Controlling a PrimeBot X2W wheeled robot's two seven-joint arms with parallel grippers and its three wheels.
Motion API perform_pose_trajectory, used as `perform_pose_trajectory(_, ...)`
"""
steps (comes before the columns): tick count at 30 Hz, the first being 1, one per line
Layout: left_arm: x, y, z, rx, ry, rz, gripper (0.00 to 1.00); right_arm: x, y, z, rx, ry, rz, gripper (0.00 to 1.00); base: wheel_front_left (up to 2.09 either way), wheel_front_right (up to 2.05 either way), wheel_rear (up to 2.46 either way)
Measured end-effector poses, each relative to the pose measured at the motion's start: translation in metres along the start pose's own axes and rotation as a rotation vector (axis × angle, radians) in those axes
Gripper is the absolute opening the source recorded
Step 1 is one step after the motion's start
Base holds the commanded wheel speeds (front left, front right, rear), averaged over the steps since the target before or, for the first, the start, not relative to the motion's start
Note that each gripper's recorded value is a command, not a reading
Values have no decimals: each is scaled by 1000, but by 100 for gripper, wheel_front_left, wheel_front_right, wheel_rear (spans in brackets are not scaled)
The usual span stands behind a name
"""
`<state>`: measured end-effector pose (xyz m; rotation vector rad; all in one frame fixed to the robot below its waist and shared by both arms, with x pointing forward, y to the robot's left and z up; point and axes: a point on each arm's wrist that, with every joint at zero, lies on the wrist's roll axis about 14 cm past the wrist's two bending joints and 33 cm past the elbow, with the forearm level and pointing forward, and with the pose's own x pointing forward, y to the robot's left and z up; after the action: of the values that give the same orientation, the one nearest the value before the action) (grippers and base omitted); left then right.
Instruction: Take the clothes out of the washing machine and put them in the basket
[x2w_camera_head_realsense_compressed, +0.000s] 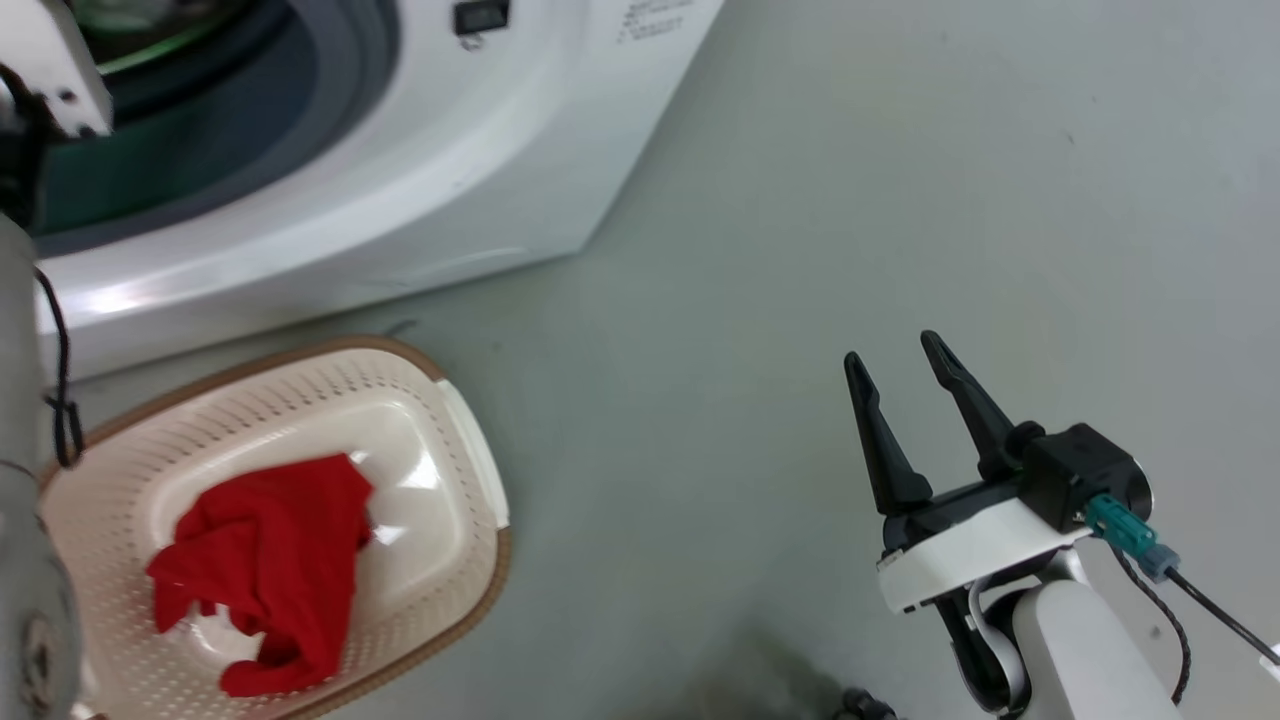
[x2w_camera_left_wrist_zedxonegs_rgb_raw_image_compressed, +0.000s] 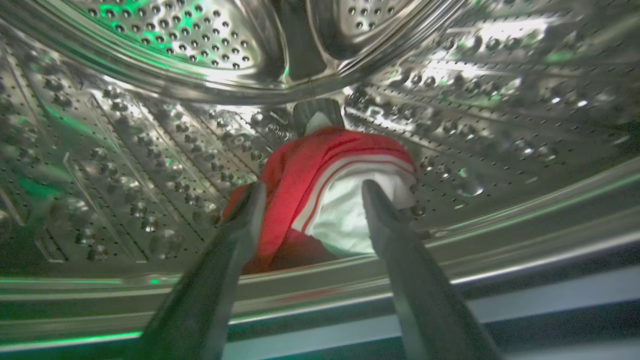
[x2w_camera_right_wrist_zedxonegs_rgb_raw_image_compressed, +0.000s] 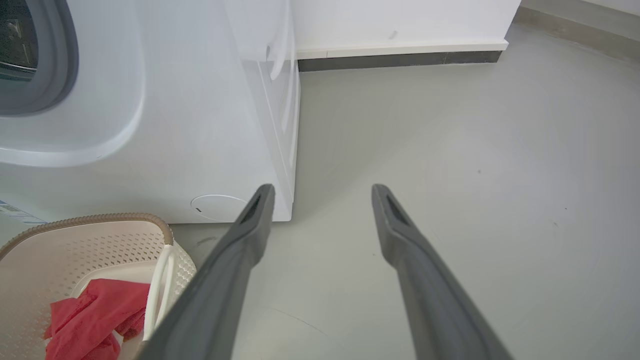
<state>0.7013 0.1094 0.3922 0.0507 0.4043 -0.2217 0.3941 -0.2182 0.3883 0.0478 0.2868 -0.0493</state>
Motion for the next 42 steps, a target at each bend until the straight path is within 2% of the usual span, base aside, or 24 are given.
perform_pose_trajectory(11, 62, -6, -46, -80, 283, -29, 100, 7, -8, -41, 33, 118, -28, 100, 0, 0, 0)
perform_pose_trajectory(21, 84, -21, -81, -182, 481, -85, 100, 5, -16, -54, 37, 159, -59, 100, 0, 0, 0)
perform_pose_trajectory(22, 84, -22, -81, -186, 486, -90, 46, 5, -16, -55, 39, 161, -60, 100, 0, 0, 0)
perform_pose_trajectory(24, 85, -20, -78, -192, 484, -90, 0, 5, -16, -55, 41, 163, -59, 100, 0, 0, 0)
perform_pose_trajectory(32, 85, -4, -49, -142, 359, -28, 0, 5, -15, -50, 50, 148, -57, 100, 0, 0, 0)
perform_pose_trajectory(37, 75, 6, -24, -64, 199, 32, 0, 4, -15, -42, 54, 124, -56, 100, 0, 0, 0)
perform_pose_trajectory(42, 51, 3, -4, -13, 35, 54, 0, -1, -20, -25, 42, 76, -65, 100, 0, 0, 0)
